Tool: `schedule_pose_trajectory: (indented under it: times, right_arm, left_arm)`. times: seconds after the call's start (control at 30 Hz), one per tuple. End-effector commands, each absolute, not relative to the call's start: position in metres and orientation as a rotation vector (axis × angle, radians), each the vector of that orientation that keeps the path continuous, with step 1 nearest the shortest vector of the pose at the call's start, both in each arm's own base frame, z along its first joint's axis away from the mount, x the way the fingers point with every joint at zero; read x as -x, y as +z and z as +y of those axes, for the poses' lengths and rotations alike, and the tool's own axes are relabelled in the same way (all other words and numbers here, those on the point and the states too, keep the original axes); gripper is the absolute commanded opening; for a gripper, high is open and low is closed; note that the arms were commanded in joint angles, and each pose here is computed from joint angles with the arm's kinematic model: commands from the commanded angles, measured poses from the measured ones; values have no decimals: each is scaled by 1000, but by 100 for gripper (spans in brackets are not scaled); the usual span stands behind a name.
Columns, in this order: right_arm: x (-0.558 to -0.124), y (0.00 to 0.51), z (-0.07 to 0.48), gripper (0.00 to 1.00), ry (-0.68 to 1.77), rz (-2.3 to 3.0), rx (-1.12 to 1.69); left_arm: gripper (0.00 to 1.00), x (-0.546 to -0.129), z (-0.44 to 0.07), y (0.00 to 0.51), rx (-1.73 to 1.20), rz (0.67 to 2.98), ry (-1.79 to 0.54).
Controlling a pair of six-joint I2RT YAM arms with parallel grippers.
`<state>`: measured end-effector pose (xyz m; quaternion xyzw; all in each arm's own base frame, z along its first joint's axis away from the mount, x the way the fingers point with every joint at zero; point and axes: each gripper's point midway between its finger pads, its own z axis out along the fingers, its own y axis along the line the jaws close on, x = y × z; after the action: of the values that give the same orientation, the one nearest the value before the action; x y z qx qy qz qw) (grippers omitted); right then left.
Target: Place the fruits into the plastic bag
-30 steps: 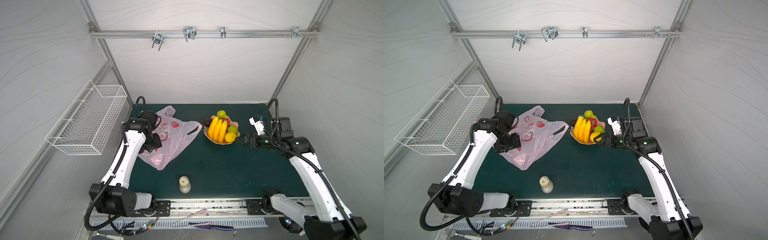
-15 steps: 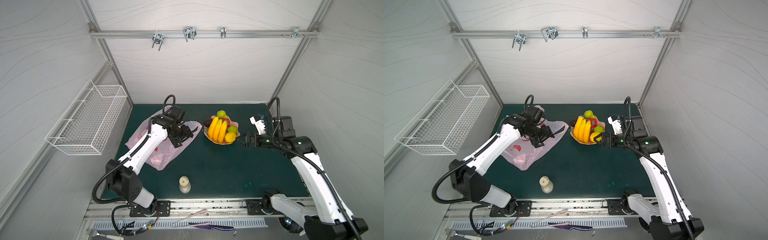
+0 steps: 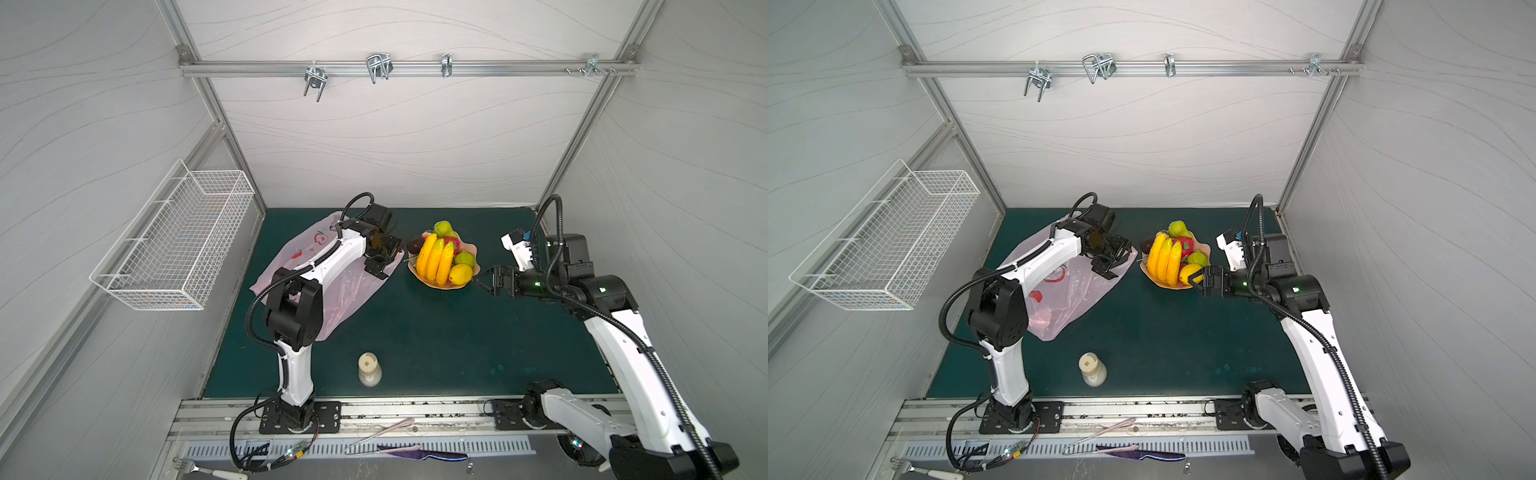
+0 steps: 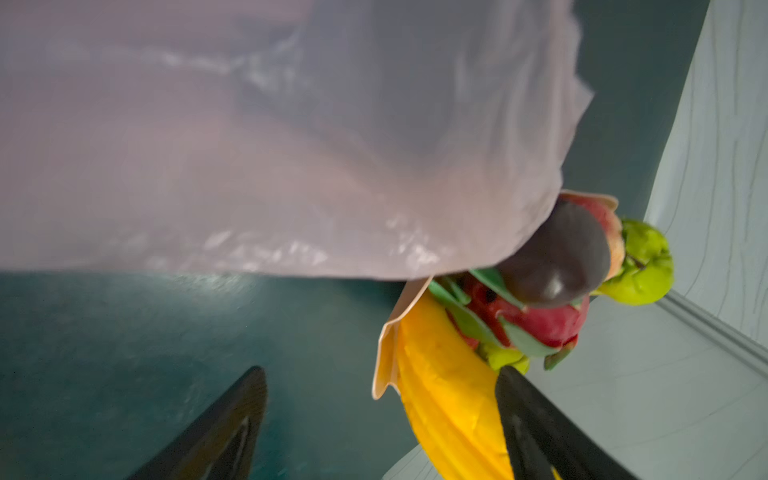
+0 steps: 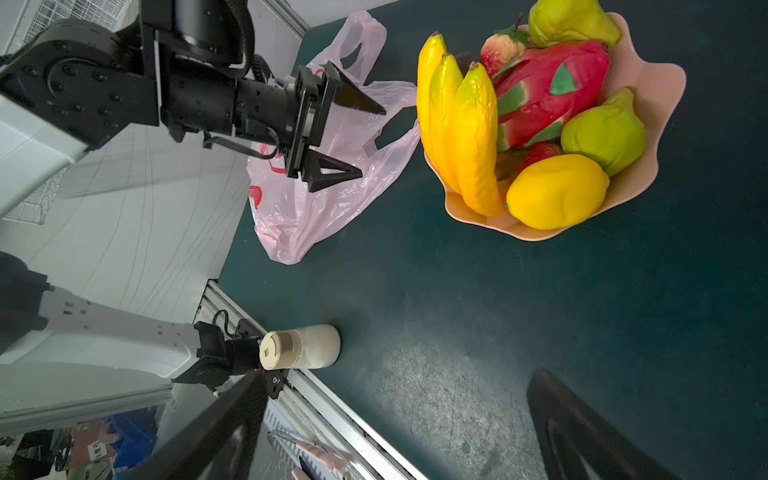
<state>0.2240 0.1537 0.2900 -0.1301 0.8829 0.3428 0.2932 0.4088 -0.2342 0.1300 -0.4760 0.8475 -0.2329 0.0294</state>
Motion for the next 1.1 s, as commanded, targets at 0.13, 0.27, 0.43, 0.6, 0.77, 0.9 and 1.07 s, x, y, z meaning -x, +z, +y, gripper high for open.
schedule_pose_trajectory:
  times: [0.13,0.27,0.43,0.6,0.77,0.9,1.07]
  right_arm:
    - [-213,294,154,99,927,2342,361]
    - [-214,295,155,99,931,2338,358]
    - [-217,293,156,99,935,2340,352]
    - [-225,289,157,99,934,2340,346]
    - [-235,287,159,99,938,2343,324]
    - [-242,284,160,99,932,2347,304]
    - [-245,280,159,99,925,2356,293]
  left_arm:
    - [88,-447,-228,110,1682,2418,-637]
    - [87,-459,-224,100,1722,2382,-581]
    - [78,-473,-218,109,1690,2338,-594]
    - [54,-468,-200,115,1575,2388,-528]
    - [15,-453,-187,109,1433,2504,-489]
    - [0,-433,-181,111,1249,2632,-449]
    - [0,-395,-175,126,1015,2719,-464]
